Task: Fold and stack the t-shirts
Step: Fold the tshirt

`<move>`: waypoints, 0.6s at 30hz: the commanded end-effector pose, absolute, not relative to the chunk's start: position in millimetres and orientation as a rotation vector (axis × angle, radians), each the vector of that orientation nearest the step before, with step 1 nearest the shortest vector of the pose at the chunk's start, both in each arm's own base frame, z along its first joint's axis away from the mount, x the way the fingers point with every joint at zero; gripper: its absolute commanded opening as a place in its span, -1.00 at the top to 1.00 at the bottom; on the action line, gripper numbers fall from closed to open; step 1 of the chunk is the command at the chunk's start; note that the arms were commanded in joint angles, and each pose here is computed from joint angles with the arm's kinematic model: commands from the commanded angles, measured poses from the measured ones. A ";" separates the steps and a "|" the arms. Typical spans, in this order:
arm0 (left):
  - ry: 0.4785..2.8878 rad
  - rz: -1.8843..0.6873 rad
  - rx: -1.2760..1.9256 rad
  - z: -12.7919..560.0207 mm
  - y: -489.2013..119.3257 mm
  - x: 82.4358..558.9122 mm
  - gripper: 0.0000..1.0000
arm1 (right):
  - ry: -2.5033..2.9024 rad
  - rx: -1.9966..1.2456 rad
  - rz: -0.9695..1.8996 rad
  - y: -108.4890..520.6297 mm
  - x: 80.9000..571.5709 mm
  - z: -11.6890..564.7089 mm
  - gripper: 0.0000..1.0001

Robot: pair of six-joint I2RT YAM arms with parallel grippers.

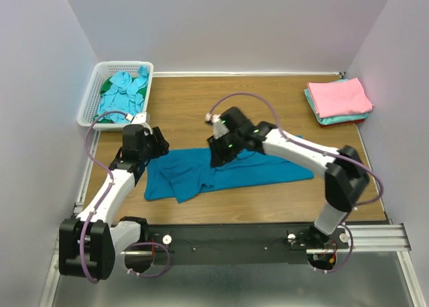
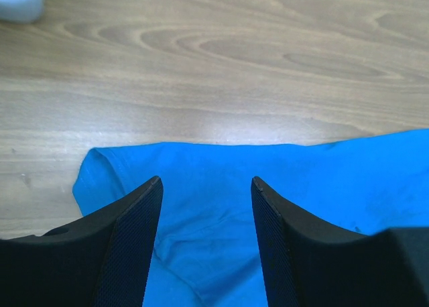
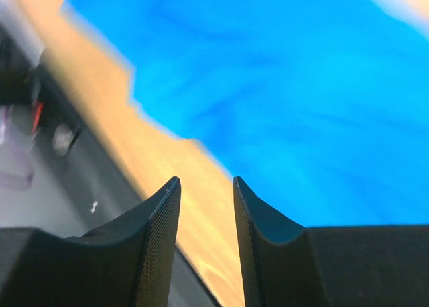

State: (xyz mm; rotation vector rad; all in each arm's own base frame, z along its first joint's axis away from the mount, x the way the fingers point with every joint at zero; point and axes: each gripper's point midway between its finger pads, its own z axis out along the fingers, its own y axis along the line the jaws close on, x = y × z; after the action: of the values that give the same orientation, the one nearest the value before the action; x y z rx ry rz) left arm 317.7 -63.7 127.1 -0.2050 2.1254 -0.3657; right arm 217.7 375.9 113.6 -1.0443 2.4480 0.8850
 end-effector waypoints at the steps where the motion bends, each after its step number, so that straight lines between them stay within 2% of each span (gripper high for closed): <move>1: 2.175 -0.413 -0.221 114.1 -70.1 321.0 -0.26 | 2.555 -0.465 0.415 260.6 291.9 105.7 0.10; 3: 2.209 -0.413 -0.225 105.5 -71.2 323.3 -0.26 | 2.560 -0.187 0.308 198.5 318.1 106.7 0.07; 6: 2.243 -0.417 -0.232 95.8 -72.6 326.2 -0.26 | 2.497 0.151 0.265 125.6 332.0 114.1 0.04; 7: 2.251 -0.417 -0.237 93.2 -72.8 327.0 -0.26 | 2.413 0.225 0.332 118.8 339.1 132.1 0.03; 10: 2.302 -0.414 -0.261 77.7 -72.9 326.5 -0.25 | 2.312 0.419 0.462 87.2 347.8 133.3 0.03; 14: 2.382 -0.391 -0.306 57.4 -71.0 324.0 -0.25 | 2.259 0.578 0.576 65.9 354.5 113.2 0.03; 18: 2.447 -0.386 -0.366 38.4 -70.6 320.8 -0.22 | 2.276 0.758 0.627 42.3 347.2 69.7 0.04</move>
State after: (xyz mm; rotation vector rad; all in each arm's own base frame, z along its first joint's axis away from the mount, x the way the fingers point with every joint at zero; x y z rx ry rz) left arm 318.8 -70.9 44.0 -0.3064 2.4163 -0.3777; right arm 344.1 43.1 88.6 0.6401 2.3141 0.4850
